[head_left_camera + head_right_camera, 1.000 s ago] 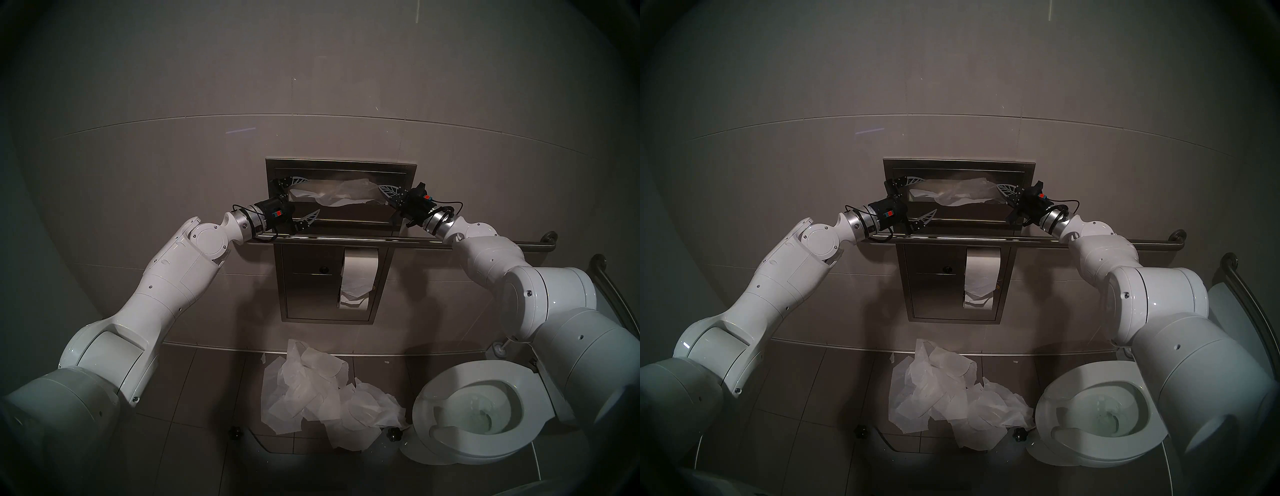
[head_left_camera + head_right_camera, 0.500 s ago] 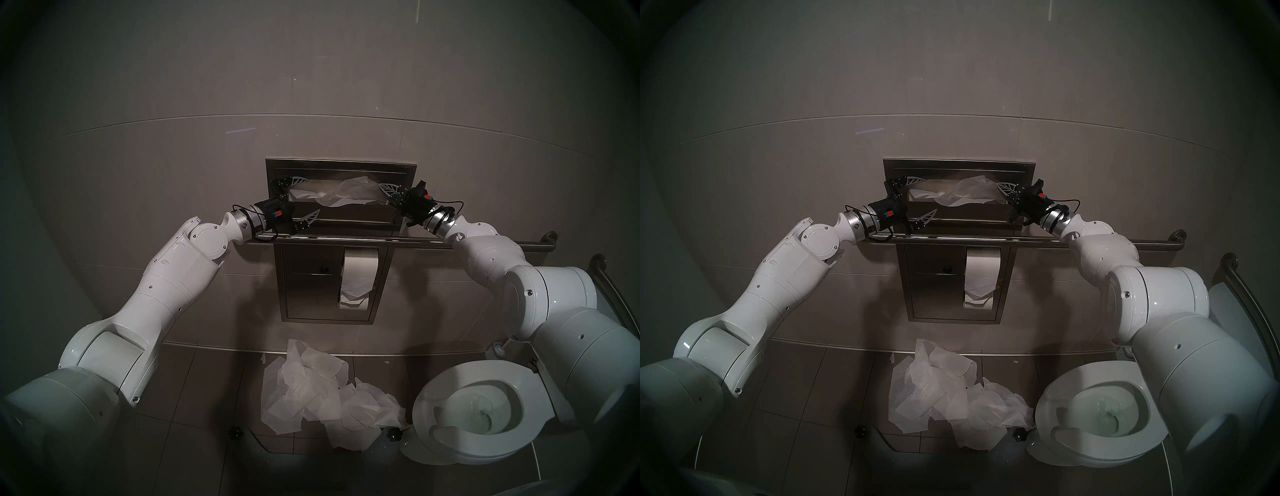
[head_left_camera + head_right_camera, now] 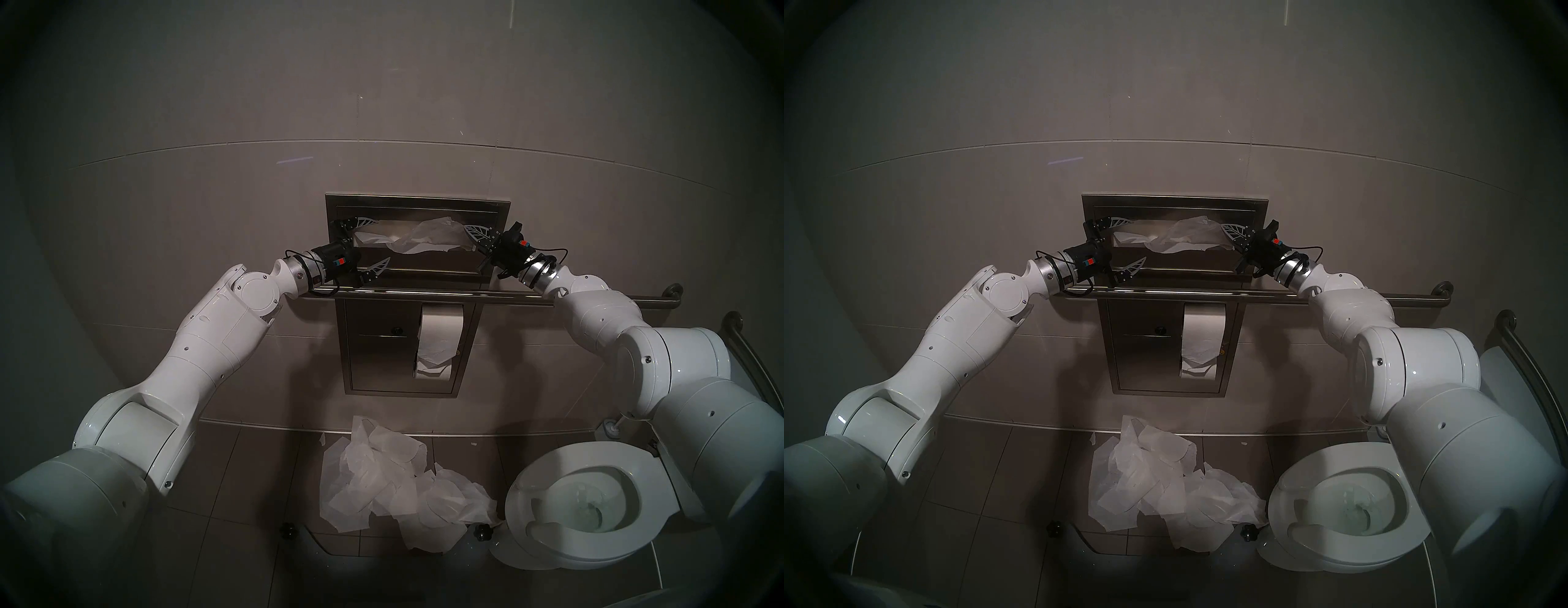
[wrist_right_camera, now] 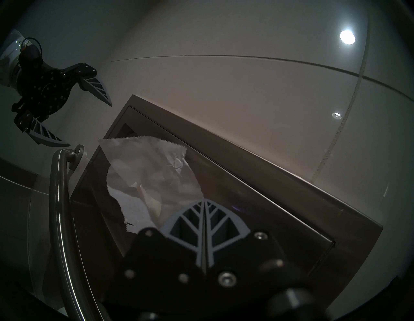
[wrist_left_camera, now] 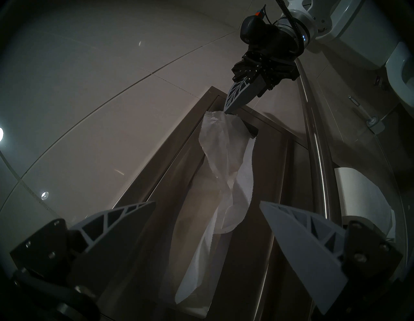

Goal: Take out a toilet seat cover

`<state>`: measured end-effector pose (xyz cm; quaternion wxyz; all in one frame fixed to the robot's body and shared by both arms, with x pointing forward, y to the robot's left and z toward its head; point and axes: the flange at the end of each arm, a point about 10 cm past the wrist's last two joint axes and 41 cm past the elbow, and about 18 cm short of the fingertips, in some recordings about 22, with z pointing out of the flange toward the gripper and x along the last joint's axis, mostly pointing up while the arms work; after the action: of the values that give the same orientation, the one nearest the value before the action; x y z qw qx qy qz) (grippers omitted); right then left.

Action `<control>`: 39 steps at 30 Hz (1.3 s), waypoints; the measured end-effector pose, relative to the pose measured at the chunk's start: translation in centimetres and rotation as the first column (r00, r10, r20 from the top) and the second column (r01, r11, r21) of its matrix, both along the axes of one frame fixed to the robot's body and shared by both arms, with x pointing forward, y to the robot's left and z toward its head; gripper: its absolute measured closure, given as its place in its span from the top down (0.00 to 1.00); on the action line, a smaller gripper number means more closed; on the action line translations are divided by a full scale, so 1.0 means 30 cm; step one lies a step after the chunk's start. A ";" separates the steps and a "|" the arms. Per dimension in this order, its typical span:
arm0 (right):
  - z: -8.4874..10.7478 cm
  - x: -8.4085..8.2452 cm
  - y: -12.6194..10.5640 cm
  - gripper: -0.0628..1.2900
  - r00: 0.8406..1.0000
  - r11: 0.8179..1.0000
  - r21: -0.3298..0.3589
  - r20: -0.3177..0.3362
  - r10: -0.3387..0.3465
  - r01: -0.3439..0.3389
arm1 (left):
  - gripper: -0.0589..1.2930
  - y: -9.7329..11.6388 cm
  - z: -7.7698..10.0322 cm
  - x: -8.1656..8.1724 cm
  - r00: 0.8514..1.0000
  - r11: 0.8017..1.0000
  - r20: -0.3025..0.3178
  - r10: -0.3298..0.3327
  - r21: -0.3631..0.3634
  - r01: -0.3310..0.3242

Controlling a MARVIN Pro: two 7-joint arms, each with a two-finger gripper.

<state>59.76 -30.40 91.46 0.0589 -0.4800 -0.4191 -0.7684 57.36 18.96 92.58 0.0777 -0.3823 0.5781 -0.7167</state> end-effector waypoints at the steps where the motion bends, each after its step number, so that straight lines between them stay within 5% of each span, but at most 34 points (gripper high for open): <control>1: -0.002 -0.001 0.000 0.02 1.000 1.000 0.000 0.000 0.000 0.000 | 0.98 0.000 0.000 0.005 1.000 1.000 -0.002 0.003 0.006 -0.003; 17: -0.032 -0.011 0.000 0.02 1.000 1.000 -0.005 -0.015 0.000 0.000 | 0.94 -0.070 -0.002 0.051 1.000 0.997 -0.017 0.006 0.071 -0.005; 20: -0.036 -0.013 0.000 0.02 1.000 1.000 -0.005 -0.018 0.000 0.000 | 0.54 -0.084 0.001 0.058 1.000 0.997 -0.016 0.003 0.080 -0.001; 21: -0.037 -0.013 -0.001 0.02 1.000 1.000 -0.006 -0.018 0.000 0.000 | 0.34 -0.089 0.001 0.060 1.000 0.996 -0.015 0.001 0.084 0.001; 23: -0.040 -0.014 -0.003 0.02 1.000 1.000 -0.006 -0.019 -0.001 0.000 | 0.28 -0.097 -0.001 0.065 1.000 0.996 -0.015 -0.002 0.094 0.004; 30: -0.043 -0.016 -0.007 0.02 1.000 1.000 -0.007 -0.021 -0.002 0.002 | 0.28 -0.105 -0.005 0.075 1.000 0.993 -0.014 -0.008 0.115 0.010; 31: -0.043 -0.016 -0.007 0.02 1.000 1.000 -0.007 -0.021 -0.003 0.002 | 0.36 -0.106 -0.005 0.075 1.000 0.993 -0.013 -0.009 0.118 0.011; 33: -0.043 -0.017 -0.008 0.02 1.000 1.000 -0.007 -0.021 -0.003 0.003 | 0.71 -0.107 -0.006 0.077 1.000 0.992 -0.012 -0.011 0.122 0.013; 34: -0.043 -0.017 -0.008 0.02 1.000 1.000 -0.007 -0.021 -0.003 0.003 | 0.77 -0.108 -0.007 0.077 1.000 0.992 -0.012 -0.013 0.125 0.014; 36: -0.044 -0.017 -0.008 0.02 1.000 1.000 -0.007 -0.021 -0.003 0.003 | 0.68 -0.109 -0.010 0.078 1.000 0.991 -0.011 -0.015 0.131 0.016; 37: -0.044 -0.017 -0.009 0.02 1.000 1.000 -0.007 -0.021 -0.003 0.003 | 0.57 -0.109 -0.011 0.079 1.000 0.991 -0.010 -0.015 0.134 0.017; 38: -0.044 -0.017 -0.009 0.02 1.000 1.000 -0.007 -0.021 -0.003 0.003 | 0.35 -0.109 -0.012 0.079 1.000 0.990 -0.010 -0.016 0.137 0.018; 39: -0.044 -0.017 -0.009 0.02 1.000 1.000 -0.007 -0.021 -0.003 0.003 | 0.27 -0.109 -0.013 0.080 1.000 0.990 -0.009 -0.017 0.139 0.018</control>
<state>59.24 -30.66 90.13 0.0605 -0.4890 -0.4206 -0.7618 59.76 15.70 92.19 0.0956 -0.3736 0.6304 -0.6737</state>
